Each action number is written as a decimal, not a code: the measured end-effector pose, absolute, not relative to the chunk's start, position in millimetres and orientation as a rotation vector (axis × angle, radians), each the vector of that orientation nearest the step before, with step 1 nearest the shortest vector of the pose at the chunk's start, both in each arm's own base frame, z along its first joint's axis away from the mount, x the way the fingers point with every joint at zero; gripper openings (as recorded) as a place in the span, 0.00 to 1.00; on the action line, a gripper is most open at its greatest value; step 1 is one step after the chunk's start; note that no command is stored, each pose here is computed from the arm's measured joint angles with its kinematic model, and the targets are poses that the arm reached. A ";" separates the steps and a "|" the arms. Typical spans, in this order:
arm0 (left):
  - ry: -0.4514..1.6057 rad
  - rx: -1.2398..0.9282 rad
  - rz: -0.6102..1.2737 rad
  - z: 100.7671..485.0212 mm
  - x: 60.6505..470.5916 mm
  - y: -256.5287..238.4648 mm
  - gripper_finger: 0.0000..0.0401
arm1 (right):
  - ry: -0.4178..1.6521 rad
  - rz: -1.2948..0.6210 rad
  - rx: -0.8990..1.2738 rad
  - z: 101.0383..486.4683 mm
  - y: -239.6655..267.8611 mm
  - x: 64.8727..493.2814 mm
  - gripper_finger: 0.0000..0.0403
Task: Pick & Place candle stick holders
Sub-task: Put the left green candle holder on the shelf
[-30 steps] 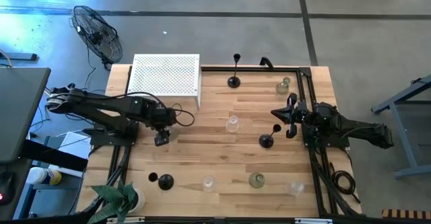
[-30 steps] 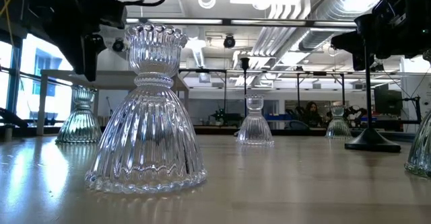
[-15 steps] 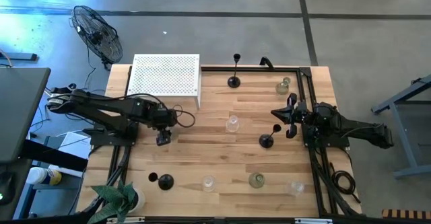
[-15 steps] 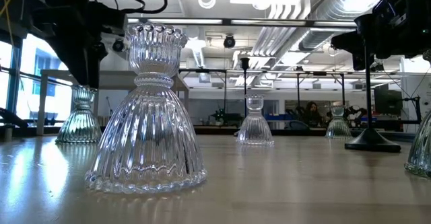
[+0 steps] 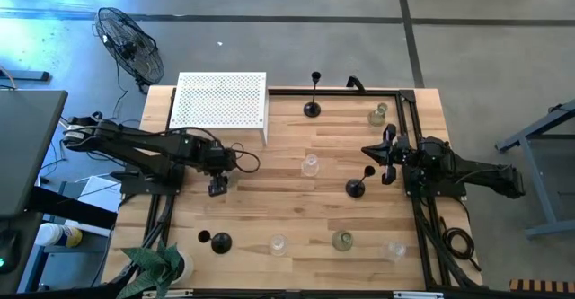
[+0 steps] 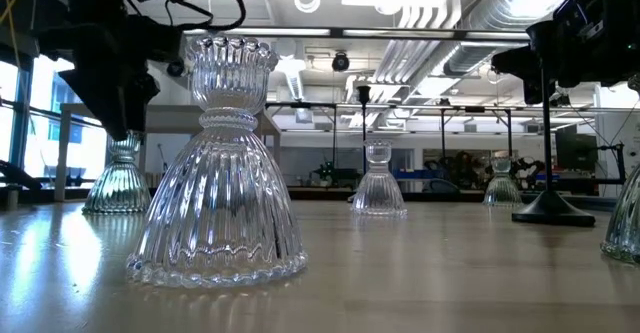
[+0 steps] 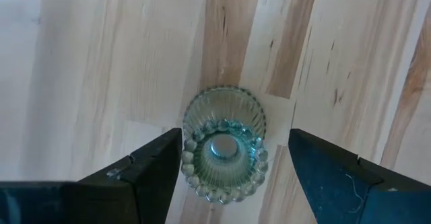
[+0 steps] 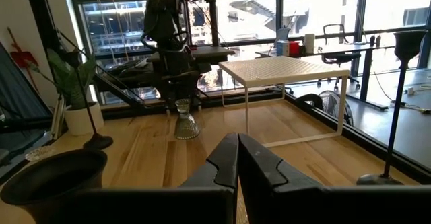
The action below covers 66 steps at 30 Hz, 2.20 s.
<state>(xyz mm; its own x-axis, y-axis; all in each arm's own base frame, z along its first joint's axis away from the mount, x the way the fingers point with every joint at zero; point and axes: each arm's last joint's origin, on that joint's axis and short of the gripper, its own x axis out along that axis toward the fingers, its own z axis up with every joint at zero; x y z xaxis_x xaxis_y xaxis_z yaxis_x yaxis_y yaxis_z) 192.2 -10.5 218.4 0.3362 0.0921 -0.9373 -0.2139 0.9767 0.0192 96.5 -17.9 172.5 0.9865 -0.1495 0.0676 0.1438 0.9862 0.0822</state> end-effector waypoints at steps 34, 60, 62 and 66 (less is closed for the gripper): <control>1.113 -0.120 0.155 293.7 200.4 -11.7 0.45 | -0.074 -0.148 0.077 172.5 -17.9 96.5 0.00; 0.866 -0.129 0.648 433.1 152.9 54.9 0.45 | -0.074 -0.149 0.059 172.6 -17.9 96.5 0.00; 0.880 -0.145 0.707 431.7 151.5 69.3 0.45 | -0.073 -0.150 0.055 172.6 -17.9 96.5 0.00; 0.918 -0.195 0.797 426.0 151.1 102.0 0.45 | -0.073 -0.150 0.051 172.6 -17.9 96.5 0.00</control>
<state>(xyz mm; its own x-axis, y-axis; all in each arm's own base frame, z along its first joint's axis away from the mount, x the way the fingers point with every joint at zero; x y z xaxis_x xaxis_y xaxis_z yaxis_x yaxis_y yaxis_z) 151.1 102.0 426.0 0.3499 0.5317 -0.7713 -0.6889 0.7040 0.1728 96.5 -17.9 172.6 0.9862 -0.1506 0.0687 0.1469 0.9876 0.0559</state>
